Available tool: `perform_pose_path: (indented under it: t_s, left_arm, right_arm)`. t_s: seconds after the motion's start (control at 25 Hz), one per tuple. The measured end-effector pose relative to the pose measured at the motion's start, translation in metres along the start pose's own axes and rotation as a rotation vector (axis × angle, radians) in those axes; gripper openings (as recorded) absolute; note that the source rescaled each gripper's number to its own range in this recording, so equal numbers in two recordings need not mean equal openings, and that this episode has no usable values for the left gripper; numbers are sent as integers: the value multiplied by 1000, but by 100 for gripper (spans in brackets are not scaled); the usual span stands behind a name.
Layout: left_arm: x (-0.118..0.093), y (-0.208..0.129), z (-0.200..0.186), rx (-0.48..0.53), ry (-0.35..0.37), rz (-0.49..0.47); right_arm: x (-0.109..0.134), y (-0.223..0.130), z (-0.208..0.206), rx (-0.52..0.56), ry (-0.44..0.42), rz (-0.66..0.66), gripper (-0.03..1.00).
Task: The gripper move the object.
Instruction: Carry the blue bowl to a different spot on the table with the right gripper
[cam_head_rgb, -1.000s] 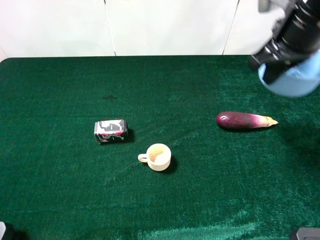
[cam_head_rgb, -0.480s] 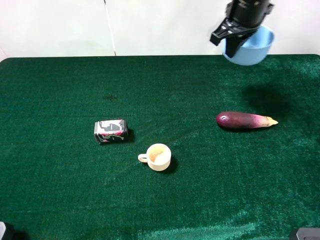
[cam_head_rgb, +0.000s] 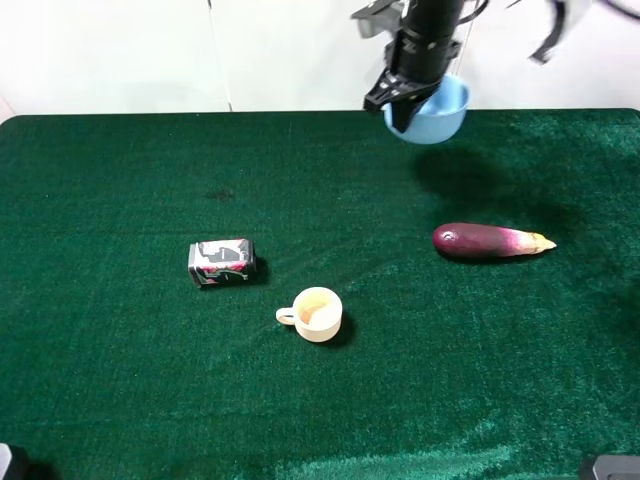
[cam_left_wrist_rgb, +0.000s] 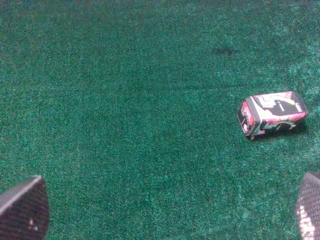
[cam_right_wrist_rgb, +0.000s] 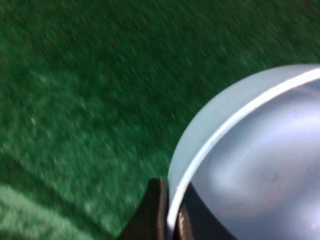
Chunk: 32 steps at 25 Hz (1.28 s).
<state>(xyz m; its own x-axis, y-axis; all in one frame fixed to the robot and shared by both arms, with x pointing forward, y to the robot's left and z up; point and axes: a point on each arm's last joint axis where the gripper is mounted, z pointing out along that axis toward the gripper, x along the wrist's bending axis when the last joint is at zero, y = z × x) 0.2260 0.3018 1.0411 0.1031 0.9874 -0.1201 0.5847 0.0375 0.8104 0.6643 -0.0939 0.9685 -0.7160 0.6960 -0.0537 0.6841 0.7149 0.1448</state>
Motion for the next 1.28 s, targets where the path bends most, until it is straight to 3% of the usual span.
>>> perform_pose_path:
  t_s: [0.52,1.16,1.28]
  left_arm:
    - [0,0,0,0,0,0]
    - [0,0,0,0,0,0]
    - [0,0,0,0,0,0]
  right_arm:
    - [27,25,59,-27,18,-81,0]
    - [36,28,75,-22,25,-108,0]
    - [36,28,75,-22,25,-108,6]
